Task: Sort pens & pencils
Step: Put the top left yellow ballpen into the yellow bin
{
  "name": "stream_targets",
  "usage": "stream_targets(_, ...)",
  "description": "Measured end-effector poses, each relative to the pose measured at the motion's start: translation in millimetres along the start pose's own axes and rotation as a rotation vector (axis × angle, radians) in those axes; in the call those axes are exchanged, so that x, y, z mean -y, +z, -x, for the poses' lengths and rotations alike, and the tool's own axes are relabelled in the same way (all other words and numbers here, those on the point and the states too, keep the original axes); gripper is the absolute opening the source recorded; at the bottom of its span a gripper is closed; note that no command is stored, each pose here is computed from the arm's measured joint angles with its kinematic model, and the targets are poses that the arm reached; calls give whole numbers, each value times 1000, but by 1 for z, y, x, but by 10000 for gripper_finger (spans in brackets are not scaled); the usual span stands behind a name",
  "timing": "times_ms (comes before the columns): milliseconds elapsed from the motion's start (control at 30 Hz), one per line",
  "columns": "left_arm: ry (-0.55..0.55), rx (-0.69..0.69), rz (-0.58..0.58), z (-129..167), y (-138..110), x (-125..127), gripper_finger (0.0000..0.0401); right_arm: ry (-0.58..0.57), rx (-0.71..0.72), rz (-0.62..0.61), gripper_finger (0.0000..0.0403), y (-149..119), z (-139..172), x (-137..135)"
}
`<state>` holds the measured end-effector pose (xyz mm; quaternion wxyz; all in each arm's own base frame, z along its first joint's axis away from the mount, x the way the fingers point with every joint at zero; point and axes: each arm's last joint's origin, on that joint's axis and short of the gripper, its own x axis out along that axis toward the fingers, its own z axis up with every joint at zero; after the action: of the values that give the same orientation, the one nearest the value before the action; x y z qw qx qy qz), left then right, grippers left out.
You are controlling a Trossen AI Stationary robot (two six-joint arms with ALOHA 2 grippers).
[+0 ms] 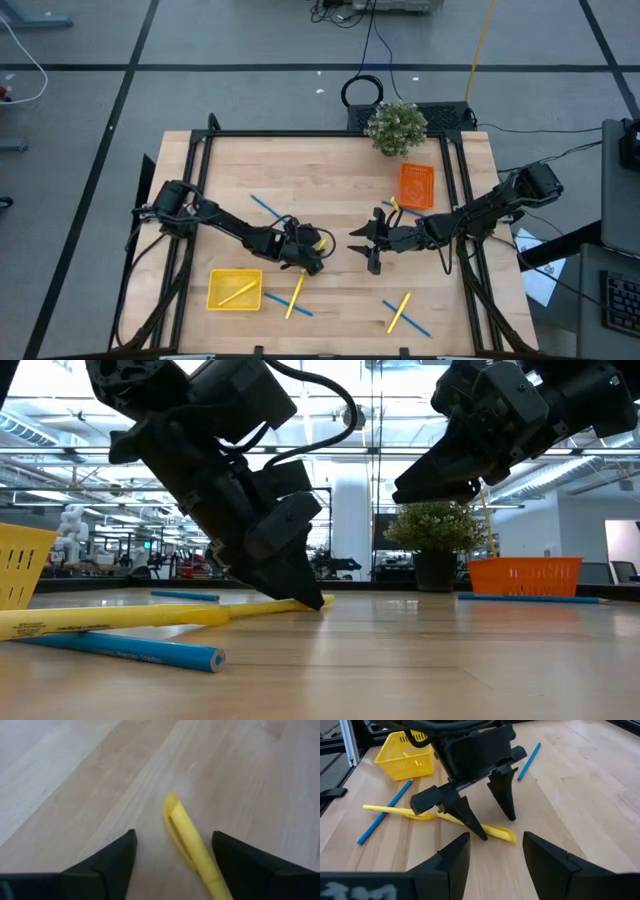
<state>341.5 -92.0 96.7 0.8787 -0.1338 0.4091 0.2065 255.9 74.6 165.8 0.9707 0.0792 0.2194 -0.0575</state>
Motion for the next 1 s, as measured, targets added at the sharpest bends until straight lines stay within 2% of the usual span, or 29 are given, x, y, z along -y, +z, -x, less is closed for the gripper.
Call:
stream_targets(167,-2,-9,-26,3,-6,5,170,0,0,0,171,0,0,0)
stream_targets(333,8,-14,-101,6,-11,8,43,0,0,0,171,0,0,0)
stream_targets(600,4,-4,-186,12,-3,5,36,0,0,0,171,0,0,0)
stream_targets(1000,-11,106,-258,65,28,-3,36,1,0,-4,171,0,0,0)
